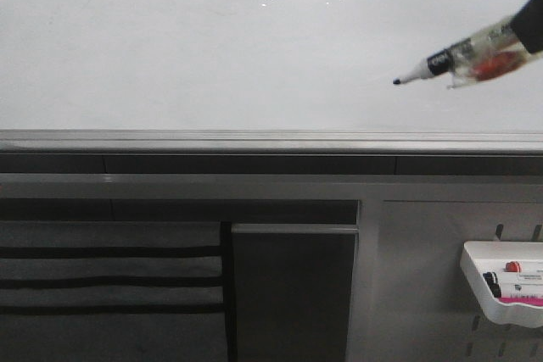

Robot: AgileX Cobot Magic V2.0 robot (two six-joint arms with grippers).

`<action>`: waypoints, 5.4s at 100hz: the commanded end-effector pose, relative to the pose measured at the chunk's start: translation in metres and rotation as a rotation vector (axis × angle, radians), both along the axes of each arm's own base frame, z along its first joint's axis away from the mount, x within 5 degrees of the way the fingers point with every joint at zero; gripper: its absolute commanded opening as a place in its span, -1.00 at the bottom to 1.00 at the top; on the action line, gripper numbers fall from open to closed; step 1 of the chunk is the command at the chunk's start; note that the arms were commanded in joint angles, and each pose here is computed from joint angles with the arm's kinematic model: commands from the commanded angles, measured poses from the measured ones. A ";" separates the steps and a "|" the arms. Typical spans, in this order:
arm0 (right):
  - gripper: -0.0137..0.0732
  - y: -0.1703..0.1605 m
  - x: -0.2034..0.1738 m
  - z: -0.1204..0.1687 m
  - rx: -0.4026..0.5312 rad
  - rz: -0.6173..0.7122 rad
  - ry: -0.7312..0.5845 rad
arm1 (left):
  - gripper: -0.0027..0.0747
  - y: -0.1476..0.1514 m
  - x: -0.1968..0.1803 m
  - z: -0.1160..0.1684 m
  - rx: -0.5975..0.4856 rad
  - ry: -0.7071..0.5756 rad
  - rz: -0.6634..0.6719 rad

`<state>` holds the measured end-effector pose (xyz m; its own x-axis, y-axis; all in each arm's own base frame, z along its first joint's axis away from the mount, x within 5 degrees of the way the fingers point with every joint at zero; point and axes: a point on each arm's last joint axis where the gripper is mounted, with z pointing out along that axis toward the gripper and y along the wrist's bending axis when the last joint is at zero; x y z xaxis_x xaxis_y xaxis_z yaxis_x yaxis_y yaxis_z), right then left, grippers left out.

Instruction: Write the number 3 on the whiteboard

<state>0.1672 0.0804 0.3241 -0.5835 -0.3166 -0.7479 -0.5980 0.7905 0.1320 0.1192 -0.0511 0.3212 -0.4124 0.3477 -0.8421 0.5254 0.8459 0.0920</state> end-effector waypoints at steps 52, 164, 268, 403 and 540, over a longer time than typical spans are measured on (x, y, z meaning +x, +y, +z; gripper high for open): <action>-0.64 0.064 0.063 0.080 0.007 0.105 -0.232 | 0.12 0.000 0.004 0.015 -0.063 -0.082 0.031; -0.64 0.078 0.136 0.040 -0.121 0.005 -0.115 | 0.12 0.000 0.004 0.015 -0.063 -0.082 0.031; -0.64 0.062 -0.003 0.045 -0.087 0.339 -0.304 | 0.12 0.000 0.004 0.015 -0.063 -0.082 0.031; -0.64 0.066 -0.011 0.051 -0.403 0.707 -0.700 | 0.12 -0.140 0.051 0.027 0.189 -0.148 -0.749; -0.64 0.070 -0.014 0.050 -0.430 0.763 -0.731 | -0.74 -0.181 0.071 0.026 0.341 -0.171 -0.997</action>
